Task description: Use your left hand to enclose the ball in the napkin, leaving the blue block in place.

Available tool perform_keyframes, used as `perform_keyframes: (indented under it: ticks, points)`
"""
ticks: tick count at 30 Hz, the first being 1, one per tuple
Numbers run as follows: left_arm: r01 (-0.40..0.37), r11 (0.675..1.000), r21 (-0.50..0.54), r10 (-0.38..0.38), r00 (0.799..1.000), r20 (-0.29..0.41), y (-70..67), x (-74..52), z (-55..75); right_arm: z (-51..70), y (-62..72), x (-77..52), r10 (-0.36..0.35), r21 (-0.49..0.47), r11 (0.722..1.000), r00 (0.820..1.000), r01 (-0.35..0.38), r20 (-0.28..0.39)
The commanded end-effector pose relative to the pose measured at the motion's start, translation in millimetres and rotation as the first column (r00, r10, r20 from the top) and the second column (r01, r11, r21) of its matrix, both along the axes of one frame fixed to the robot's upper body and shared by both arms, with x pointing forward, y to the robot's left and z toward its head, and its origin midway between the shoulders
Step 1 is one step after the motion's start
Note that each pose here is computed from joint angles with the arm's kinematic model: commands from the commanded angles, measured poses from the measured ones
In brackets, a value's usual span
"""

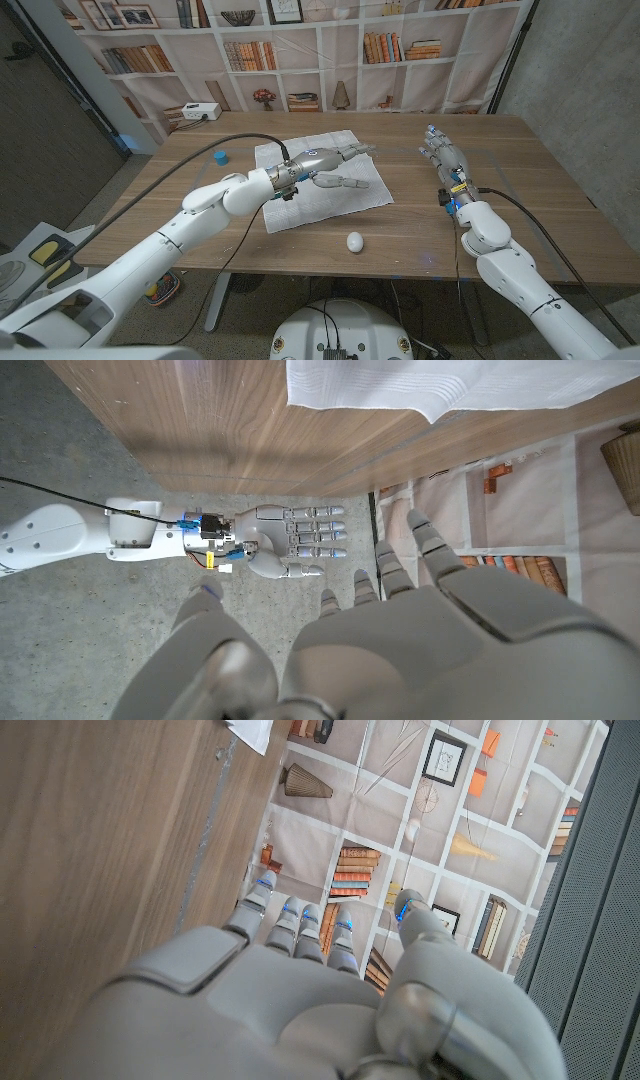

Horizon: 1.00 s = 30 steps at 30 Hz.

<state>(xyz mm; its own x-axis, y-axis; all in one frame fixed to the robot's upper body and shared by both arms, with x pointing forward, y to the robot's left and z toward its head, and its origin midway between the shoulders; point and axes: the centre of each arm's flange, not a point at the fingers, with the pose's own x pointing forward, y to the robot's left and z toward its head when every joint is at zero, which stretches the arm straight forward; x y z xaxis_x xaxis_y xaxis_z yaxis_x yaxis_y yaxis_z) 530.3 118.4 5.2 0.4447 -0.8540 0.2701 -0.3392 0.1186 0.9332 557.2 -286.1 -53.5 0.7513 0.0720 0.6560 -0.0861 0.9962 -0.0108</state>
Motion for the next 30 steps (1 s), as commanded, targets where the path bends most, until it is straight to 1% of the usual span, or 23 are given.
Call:
perform_keyframes:
  ticks: [1, 3, 4, 5, 6, 7, 12, 17, 19, 21, 22, 28, 30]
  points:
    - [-0.037, 0.976, 0.215, 0.025, 0.998, 0.059, -21.0, -15.2, 1.6, -10.4, -2.6, -9.5, -0.01, 0.032, 0.999, 1.0, 0.009, 0.016]
    - [-0.05, 0.969, 0.243, 0.027, 0.995, 0.096, -25.0, -18.2, 1.0, -11.8, -2.8, -10.9, -0.01, 0.037, 0.999, 1.0, 0.01, 0.022]
    - [-0.06, 0.959, 0.277, 0.024, 0.991, 0.131, -28.9, -21.0, 0.1, -12.9, -2.7, -12.1, -0.011, 0.04, 0.999, 1.0, 0.01, 0.025]
    - [-0.067, 0.954, 0.291, 0.024, 0.989, 0.149, -30.6, -22.5, -0.5, -13.5, -2.7, -12.5, -0.011, 0.043, 0.999, 1.0, 0.009, 0.028]
    - [-0.068, 0.954, 0.291, 0.025, 0.988, 0.15, -30.6, -22.5, -0.5, -13.5, -2.7, -12.6, -0.011, 0.043, 0.999, 1.0, 0.009, 0.028]
    - [-0.076, 0.945, 0.318, 0.022, 0.985, 0.169, -33.6, -25.2, -1.6, -14.9, -2.9, -13.4, -0.011, 0.047, 0.999, 0.999, 0.01, 0.03]
    - [-0.127, 0.918, 0.376, 0.049, 0.977, 0.21, -42.0, -32.3, -2.2, -18.6, -3.7, -16.0, -0.011, 0.061, 0.998, 0.999, 0.009, 0.035]
    - [-0.163, 0.868, 0.468, 0.074, 0.976, 0.203, -52.0, -35.8, -1.4, -19.3, -4.7, -18.7, -0.016, 0.065, 0.998, 0.999, 0.014, 0.034]
    - [-0.163, 0.854, 0.494, 0.073, 0.978, 0.196, -55.1, -36.4, -1.6, -19.0, -4.9, -19.4, -0.018, 0.063, 0.998, 0.999, 0.016, 0.03]
    - [-0.158, 0.831, 0.534, 0.079, 0.983, 0.167, -59.3, -35.4, -1.4, -19.0, -5.3, -20.0, -0.017, 0.062, 0.998, 0.999, 0.015, 0.029]
    - [-0.16, 0.822, 0.546, 0.081, 0.983, 0.166, -61.1, -36.2, -1.4, -19.2, -5.7, -20.3, -0.017, 0.064, 0.998, 0.999, 0.015, 0.029]
    - [-0.218, 0.761, 0.611, 0.11, 0.972, 0.209, -69.1, -43.3, 0.0, -21.9, -8.6, -20.3, -0.017, 0.075, 0.997, 0.999, 0.015, 0.027]
    - [-0.233, 0.739, 0.632, 0.13, 0.97, 0.206, -71.4, -45.0, 1.0, -23.0, -8.9, -19.9, -0.017, 0.077, 0.997, 0.999, 0.015, 0.028]
